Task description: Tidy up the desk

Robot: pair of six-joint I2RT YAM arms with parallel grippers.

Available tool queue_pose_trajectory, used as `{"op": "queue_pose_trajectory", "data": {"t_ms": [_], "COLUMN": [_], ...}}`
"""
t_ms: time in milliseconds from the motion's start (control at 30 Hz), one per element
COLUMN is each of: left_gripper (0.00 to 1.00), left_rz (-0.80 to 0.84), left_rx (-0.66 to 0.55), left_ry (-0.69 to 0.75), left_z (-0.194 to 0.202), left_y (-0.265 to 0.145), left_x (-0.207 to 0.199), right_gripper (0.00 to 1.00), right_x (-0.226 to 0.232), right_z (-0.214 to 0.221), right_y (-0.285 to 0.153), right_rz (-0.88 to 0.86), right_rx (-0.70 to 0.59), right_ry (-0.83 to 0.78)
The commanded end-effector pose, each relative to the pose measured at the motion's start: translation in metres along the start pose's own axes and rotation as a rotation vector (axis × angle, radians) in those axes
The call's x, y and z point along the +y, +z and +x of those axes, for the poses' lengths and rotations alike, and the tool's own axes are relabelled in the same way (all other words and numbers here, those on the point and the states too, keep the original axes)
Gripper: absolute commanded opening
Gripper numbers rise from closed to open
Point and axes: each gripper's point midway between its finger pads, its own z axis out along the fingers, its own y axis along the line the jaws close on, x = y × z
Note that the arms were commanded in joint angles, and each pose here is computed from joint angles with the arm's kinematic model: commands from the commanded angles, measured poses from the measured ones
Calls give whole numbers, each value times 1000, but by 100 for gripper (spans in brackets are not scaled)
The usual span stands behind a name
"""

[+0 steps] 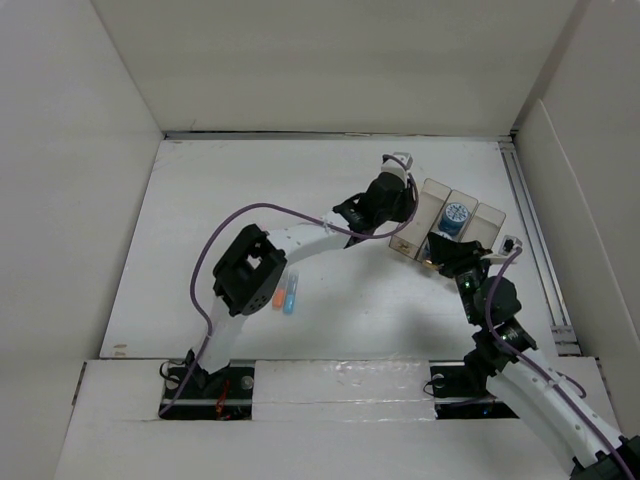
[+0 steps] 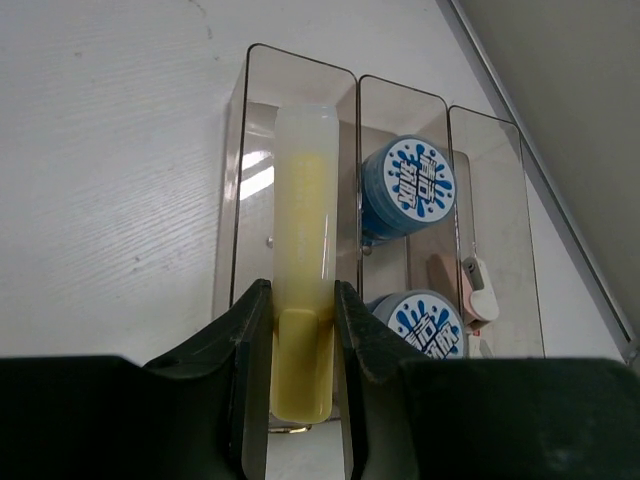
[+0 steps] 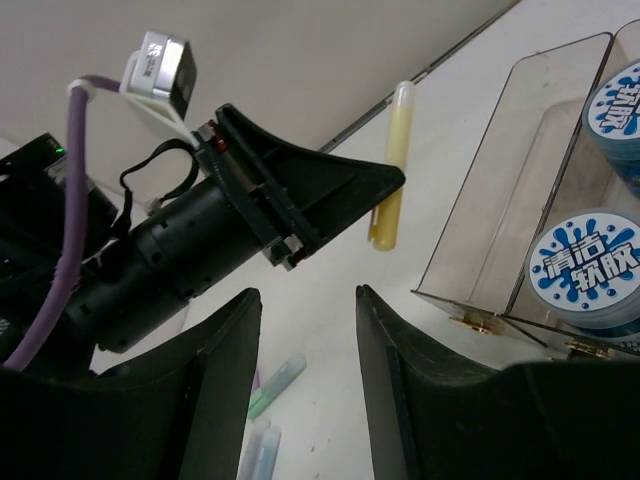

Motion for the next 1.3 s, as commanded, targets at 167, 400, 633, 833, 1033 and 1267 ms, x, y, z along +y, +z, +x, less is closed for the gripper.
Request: {"op": "queue_pose_trajectory", "data": {"t_ms": [167, 400, 633, 833, 1033, 1267], "left_gripper": [0, 5, 24, 35, 30, 33], "left_rz": [116, 142, 159, 127, 190, 53], "left_rx": [-8, 38, -11, -142, -77, -112], "left_ry": [-21, -5, 2, 24, 15, -19], "left_z": [-20, -4, -20, -62, -49, -54], "left_y": [24, 31, 3, -39, -30, -40], "left_x": [-27, -28, -30, -27, -34, 1], "right_gripper": [48, 48, 48, 49, 49, 45], "right_x": [10, 13, 17, 19, 19, 21], "right_z": [-14, -11, -3, 1, 0, -3], "right_y": [2, 4, 8, 10, 9, 6], "right_rz": [-20, -31, -49, -57, -56, -68], "right_rx": [-42, -25, 8, 30, 29, 18], "right_ry": [15, 12, -5, -13, -13, -5]}}
